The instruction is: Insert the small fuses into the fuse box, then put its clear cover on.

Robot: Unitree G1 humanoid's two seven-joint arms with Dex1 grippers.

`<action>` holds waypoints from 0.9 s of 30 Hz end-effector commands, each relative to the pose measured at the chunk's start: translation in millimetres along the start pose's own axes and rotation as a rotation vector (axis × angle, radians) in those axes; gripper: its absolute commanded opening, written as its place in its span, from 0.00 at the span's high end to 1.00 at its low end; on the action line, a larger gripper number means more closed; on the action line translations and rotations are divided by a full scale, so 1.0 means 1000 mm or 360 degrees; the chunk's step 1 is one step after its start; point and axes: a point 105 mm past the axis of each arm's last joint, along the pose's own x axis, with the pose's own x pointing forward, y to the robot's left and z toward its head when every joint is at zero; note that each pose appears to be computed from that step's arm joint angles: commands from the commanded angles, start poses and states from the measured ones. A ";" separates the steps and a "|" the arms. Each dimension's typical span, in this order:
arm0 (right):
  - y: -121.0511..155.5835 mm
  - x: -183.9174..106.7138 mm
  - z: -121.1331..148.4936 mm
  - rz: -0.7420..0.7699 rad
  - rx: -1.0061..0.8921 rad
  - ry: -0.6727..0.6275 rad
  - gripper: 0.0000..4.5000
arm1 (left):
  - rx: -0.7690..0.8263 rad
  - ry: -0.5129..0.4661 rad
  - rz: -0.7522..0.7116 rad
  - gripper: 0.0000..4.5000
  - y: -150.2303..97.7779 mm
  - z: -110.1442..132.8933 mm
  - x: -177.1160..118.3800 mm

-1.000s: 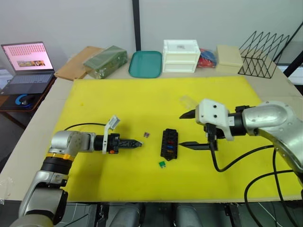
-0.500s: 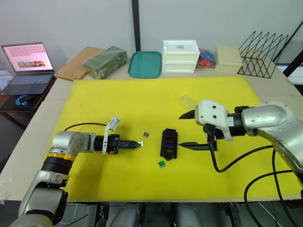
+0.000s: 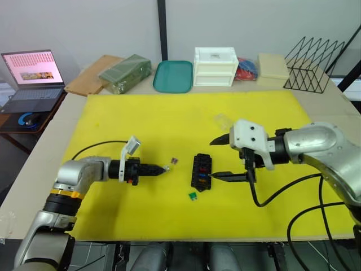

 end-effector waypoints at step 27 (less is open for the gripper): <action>-0.005 0.010 0.047 0.0145 0.0502 -0.0140 0.17 | 0.1069 -0.0047 -0.0370 1.00 -0.071 0.062 0.031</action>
